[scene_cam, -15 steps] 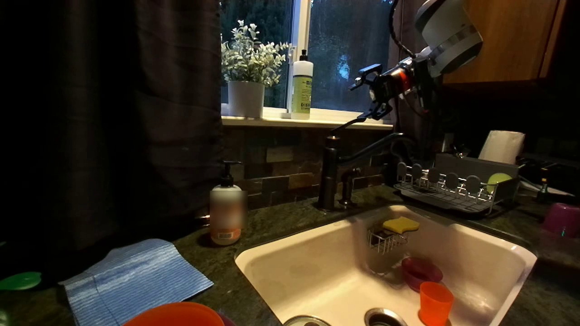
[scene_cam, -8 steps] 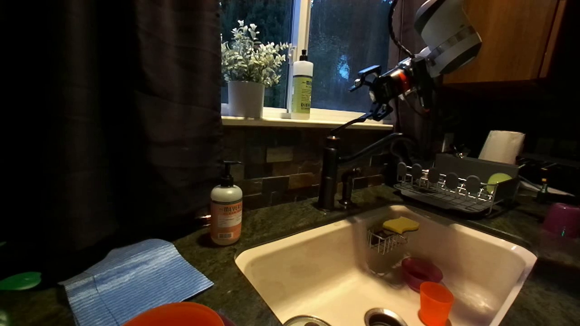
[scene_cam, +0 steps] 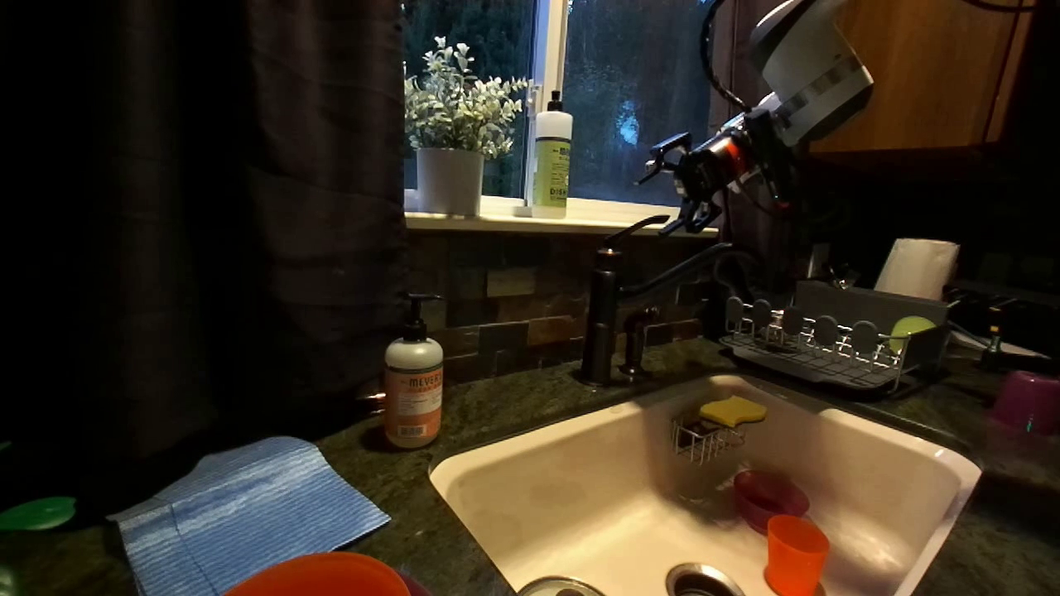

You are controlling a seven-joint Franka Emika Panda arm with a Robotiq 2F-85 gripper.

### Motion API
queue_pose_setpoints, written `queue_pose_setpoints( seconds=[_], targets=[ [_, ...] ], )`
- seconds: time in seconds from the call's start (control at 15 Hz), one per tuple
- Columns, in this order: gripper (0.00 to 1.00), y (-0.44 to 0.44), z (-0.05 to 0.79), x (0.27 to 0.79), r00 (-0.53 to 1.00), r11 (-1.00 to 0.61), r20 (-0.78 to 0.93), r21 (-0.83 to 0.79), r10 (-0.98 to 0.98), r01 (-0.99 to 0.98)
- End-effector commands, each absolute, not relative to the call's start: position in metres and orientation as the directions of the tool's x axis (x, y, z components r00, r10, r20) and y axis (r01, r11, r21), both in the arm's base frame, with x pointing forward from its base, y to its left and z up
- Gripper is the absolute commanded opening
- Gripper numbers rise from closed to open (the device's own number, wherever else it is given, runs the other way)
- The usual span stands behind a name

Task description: Open the tap, then fill the orange cup with a little water

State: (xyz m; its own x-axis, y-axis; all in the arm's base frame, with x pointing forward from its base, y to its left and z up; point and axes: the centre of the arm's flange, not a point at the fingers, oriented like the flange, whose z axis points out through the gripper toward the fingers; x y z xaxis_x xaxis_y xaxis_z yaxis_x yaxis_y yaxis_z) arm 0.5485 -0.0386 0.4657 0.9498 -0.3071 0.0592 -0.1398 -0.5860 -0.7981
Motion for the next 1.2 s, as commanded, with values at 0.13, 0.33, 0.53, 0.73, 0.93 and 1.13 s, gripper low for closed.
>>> queue_pose_setpoints(
  seconds=[0.13,0.33,0.53,0.73,0.93,1.13],
  targets=[
    [1.0,-0.0367,0.4658,0.5495,0.961,-0.534,-0.007,-0.83,-0.278,-0.161],
    [1.0,-0.0378,0.4688,0.5491,0.96,-0.515,0.0,-0.844,-0.28,-0.15],
    [1.0,-0.0399,0.4712,0.5507,0.954,-0.503,0.021,-0.853,-0.3,-0.14],
    [1.0,-0.0403,0.4731,0.5524,0.952,-0.487,0.031,-0.864,-0.306,-0.128],
    [1.0,-0.0397,0.4753,0.5535,0.95,-0.474,0.043,-0.873,-0.309,-0.115],
    [1.0,-0.0399,0.4742,0.5543,0.949,-0.473,0.046,-0.874,-0.311,-0.113]
  ],
)
